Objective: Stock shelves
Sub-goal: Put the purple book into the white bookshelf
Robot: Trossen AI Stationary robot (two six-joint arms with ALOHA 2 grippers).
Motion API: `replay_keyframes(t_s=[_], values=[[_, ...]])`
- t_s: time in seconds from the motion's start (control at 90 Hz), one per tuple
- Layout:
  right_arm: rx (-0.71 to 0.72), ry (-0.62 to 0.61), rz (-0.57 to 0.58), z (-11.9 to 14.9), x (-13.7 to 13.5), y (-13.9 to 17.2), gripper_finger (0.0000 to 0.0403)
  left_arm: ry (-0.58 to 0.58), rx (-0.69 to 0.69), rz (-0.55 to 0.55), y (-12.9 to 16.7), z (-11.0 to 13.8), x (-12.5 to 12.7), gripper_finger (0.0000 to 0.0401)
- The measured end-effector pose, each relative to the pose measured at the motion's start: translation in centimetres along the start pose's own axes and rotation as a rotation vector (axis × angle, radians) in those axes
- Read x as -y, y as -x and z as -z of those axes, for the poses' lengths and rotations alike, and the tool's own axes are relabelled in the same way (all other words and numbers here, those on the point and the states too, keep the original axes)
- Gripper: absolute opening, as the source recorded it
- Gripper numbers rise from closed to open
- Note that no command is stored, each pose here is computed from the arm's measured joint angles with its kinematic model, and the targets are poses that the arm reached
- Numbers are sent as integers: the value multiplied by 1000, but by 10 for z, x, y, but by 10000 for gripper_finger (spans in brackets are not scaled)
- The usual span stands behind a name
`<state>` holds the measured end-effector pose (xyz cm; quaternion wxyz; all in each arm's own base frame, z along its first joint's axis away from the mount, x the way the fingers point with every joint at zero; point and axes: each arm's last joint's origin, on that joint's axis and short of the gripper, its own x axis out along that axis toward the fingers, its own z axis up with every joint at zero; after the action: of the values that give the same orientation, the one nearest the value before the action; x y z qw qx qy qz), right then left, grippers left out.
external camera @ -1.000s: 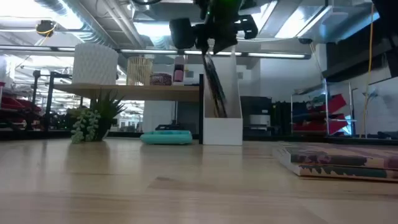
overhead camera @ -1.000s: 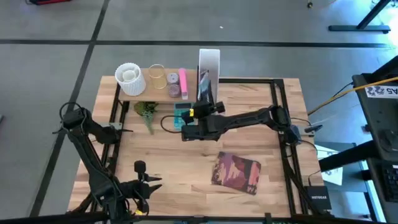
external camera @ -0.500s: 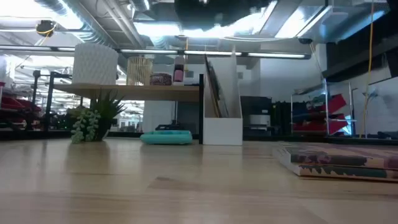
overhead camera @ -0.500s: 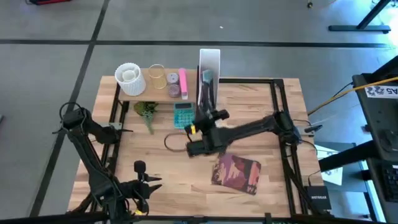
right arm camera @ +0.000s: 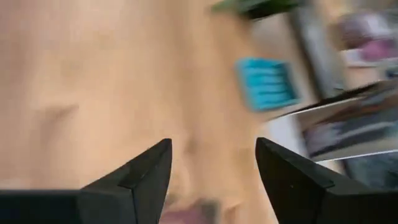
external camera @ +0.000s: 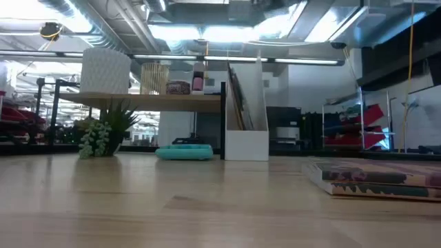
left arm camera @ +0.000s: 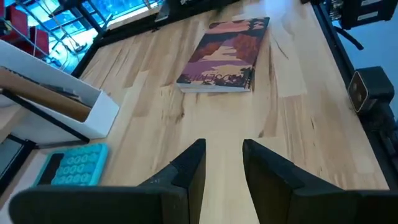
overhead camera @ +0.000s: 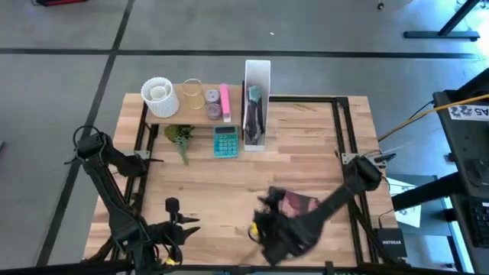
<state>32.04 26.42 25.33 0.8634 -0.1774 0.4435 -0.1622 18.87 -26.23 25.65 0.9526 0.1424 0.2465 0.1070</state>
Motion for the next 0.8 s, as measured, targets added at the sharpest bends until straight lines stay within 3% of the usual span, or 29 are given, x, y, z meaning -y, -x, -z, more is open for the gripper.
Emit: replay_keyframes(t_s=[0.156, 0.311, 0.422, 0.644, 0.8], values=[[-33, 34, -137, 21, -33, 22, 216, 23, 3, -23, -14, -6, -2, 90], [-114, -57, -202, 40, -54, 25, 216, 25, -16, -19, -37, -9, 3, 90], [-134, -80, -210, 59, -68, 19, 216, 14, -50, -1, -60, -10, 6, 90], [-151, -39, -180, 101, -88, -10, 216, 11, -68, -76, -130, -9, 1, 90], [-175, -84, -99, 119, -84, -30, 216, 5, -93, 8, -188, -12, -22, 90]])
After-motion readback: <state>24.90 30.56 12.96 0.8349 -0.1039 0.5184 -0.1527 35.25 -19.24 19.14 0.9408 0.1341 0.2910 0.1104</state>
